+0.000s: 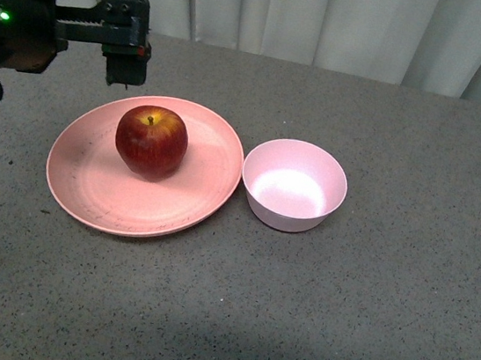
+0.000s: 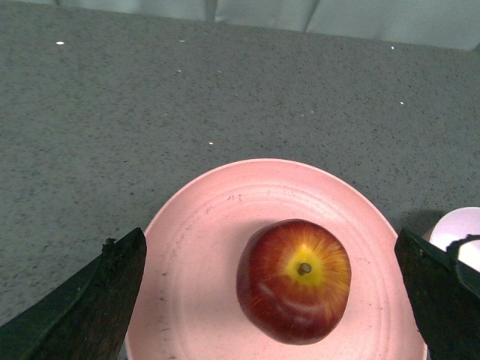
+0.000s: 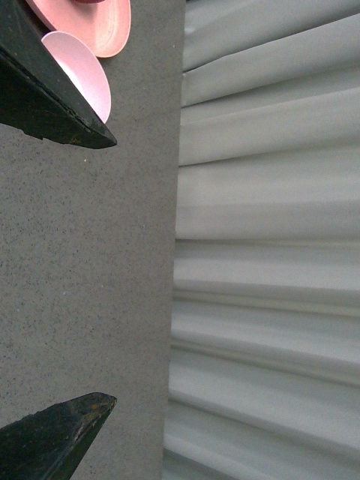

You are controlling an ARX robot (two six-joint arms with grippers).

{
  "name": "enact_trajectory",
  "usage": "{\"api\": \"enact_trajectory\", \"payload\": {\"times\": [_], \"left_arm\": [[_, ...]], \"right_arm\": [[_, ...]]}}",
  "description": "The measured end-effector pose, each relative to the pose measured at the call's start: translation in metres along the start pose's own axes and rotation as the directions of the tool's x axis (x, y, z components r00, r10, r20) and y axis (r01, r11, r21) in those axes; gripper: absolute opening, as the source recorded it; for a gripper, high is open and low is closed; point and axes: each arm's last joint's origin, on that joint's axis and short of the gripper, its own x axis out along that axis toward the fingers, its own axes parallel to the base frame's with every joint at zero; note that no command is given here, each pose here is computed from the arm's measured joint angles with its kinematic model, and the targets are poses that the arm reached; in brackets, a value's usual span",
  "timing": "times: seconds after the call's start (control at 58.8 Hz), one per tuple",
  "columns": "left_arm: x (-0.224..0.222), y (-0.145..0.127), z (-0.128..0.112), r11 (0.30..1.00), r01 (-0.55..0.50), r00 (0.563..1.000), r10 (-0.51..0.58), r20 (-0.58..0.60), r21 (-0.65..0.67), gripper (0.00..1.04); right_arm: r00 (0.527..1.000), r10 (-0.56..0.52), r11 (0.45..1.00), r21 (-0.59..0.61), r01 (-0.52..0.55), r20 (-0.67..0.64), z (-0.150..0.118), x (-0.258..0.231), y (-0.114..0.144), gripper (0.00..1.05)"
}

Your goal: Move apple from plate to bowl

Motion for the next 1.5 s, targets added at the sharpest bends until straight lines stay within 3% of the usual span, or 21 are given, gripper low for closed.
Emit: {"api": "enact_trajectory", "payload": {"times": [0.544,0.986,1.224,1.496], "left_arm": [[0.041,-0.009,-0.019,0.992,0.125,0.967,-0.116,-0.226,0.026,0.98],[0.056,-0.008,-0.033,0.99,0.131,0.944,-0.111,-0.311,0.045,0.98],[0.057,-0.008,-0.032,0.99,0.129,0.944,-0.107,-0.31,0.049,0.68],[0.051,-0.018,-0.025,0.988,0.15,0.948,-0.13,-0.291,0.047,0.64]], "right_arm": [[1.0,0.0,1.0,0.0,0.0,0.0,0.0,0.0,0.0,0.95],[1.0,0.0,1.0,0.0,0.0,0.0,0.0,0.0,0.0,0.95],[1.0,0.0,1.0,0.0,0.0,0.0,0.0,0.0,0.0,0.95],[1.0,0.0,1.0,0.0,0.0,0.0,0.0,0.0,0.0,0.95]]}}
